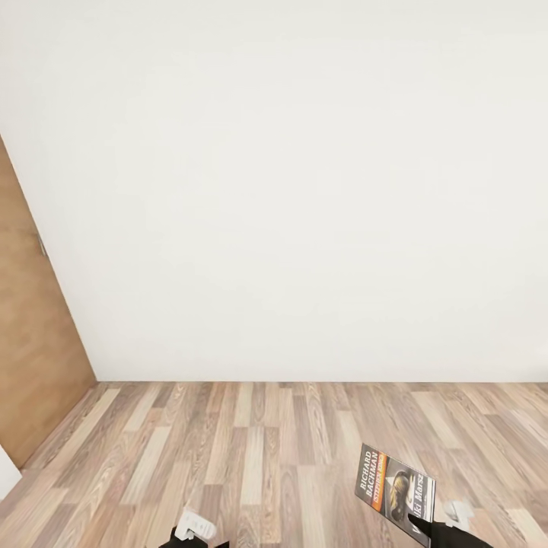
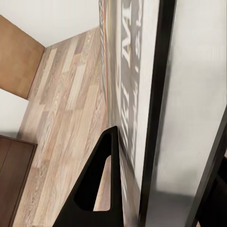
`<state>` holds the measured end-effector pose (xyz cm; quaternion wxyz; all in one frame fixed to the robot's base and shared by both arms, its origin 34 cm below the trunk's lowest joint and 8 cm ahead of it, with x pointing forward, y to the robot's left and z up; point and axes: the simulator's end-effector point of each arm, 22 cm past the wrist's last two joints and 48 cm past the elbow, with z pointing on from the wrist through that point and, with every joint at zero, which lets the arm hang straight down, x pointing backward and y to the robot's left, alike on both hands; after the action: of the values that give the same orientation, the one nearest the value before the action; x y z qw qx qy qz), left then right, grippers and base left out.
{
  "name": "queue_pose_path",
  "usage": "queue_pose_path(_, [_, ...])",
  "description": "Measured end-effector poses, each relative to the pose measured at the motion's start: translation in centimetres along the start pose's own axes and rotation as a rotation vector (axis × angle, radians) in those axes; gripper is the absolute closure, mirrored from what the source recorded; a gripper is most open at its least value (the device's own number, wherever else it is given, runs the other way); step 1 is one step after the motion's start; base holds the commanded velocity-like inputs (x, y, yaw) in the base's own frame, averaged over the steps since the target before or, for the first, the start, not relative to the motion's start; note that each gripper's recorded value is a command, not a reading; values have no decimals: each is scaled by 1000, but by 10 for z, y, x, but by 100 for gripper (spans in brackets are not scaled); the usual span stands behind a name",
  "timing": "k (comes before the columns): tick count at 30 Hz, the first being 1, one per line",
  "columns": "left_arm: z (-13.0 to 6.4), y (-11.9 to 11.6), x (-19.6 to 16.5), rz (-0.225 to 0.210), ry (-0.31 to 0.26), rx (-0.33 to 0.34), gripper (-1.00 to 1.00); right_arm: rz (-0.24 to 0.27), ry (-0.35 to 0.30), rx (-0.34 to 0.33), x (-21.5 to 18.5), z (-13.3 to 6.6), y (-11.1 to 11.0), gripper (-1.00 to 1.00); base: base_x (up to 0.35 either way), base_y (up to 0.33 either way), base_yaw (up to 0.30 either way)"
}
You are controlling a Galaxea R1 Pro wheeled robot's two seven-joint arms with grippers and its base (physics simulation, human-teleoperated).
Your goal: In the bedroom, move the book from the bed onto either nightstand, and place the two sandals side by side next to the bed.
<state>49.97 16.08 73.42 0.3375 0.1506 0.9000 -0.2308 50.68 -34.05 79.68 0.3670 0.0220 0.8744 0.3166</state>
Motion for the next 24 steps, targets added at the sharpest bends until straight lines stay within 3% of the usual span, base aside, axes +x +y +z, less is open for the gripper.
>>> queue_pose_path(12, [0, 0, 0, 0, 0, 0, -100, 0, 0, -2, 0, 0, 0, 100, 332, 0, -121])
queue_pose_path(24, [0, 0, 0, 0, 0, 0, -100, 0, 0, -1, 0, 0, 0, 100, 324, 0, 5])
